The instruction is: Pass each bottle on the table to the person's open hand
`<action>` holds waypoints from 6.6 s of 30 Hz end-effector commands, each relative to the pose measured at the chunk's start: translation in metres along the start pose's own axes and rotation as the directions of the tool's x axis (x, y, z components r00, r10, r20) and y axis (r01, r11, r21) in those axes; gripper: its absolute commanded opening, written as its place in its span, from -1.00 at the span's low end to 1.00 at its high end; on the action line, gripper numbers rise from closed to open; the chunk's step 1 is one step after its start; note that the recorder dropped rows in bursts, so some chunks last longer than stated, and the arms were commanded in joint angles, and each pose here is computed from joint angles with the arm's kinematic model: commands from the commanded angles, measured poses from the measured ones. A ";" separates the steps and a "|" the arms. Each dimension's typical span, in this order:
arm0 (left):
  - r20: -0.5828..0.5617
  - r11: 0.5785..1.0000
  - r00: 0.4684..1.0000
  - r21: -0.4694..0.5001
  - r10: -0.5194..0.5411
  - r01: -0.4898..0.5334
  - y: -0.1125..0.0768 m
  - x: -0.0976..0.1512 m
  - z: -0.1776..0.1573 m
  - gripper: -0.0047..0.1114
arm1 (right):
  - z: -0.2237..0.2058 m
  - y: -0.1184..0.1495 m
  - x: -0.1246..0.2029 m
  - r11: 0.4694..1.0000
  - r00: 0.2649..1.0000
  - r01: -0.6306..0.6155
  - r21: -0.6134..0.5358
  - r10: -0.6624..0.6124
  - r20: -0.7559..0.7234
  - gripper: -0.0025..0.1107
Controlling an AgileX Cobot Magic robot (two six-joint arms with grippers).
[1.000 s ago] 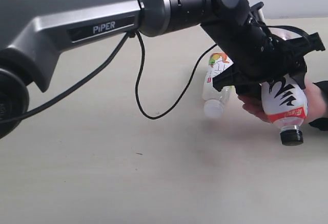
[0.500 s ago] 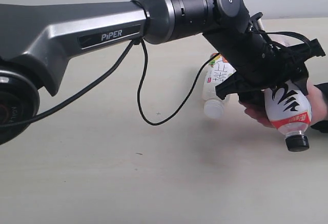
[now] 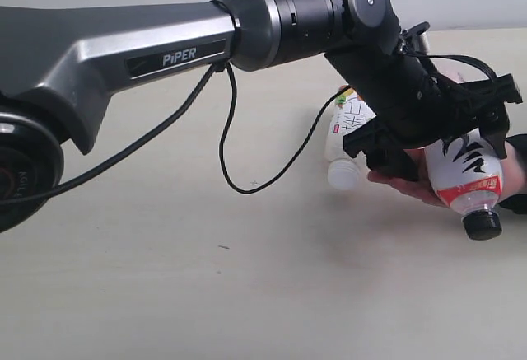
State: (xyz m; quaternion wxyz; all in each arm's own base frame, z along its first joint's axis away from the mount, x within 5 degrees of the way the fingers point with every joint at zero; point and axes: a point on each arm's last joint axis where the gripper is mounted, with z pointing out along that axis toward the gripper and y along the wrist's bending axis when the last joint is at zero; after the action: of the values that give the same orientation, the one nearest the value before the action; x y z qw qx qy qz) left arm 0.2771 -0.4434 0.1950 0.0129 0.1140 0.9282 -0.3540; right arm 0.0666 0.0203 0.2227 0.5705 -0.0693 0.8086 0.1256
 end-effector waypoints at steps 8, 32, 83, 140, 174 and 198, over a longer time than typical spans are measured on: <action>-0.006 0.998 0.998 -0.010 0.061 -0.061 0.002 -0.002 -0.005 0.64 | 0.000 0.000 0.000 1.000 1.000 0.000 0.001 0.000 0.010 -0.96; 0.051 0.959 0.958 -0.009 0.283 -0.283 -0.001 -0.022 -0.069 0.64 | 0.000 0.000 0.000 1.000 1.000 0.000 0.001 0.000 0.010 -0.96; 0.589 0.735 0.448 -0.466 0.673 -0.492 0.126 0.171 -0.274 -0.90 | 0.000 0.000 0.000 1.000 1.000 0.000 0.001 0.000 0.010 -0.96; 0.587 0.735 0.450 -0.464 0.673 -0.494 0.126 0.171 -0.274 -0.90 | -0.001 0.004 -0.013 0.993 0.983 -0.095 -0.064 0.103 0.149 -0.96; 0.587 0.735 0.450 -0.464 0.673 -0.494 0.126 0.171 -0.274 -0.90 | 0.011 0.008 -0.038 0.953 0.927 -0.277 -0.127 0.299 0.225 -0.96; 0.587 0.735 0.450 -0.464 0.673 -0.494 0.126 0.171 -0.274 -0.90 | 0.115 0.035 -0.154 0.977 0.908 -0.214 0.014 0.204 -0.365 -0.96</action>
State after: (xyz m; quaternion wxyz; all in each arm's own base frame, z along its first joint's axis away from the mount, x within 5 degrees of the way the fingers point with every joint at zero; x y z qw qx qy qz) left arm 0.1552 -0.1383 0.2992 0.5089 0.2779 0.7808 -0.2327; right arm 0.1960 0.0746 0.3254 0.4290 0.0008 0.8822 0.1941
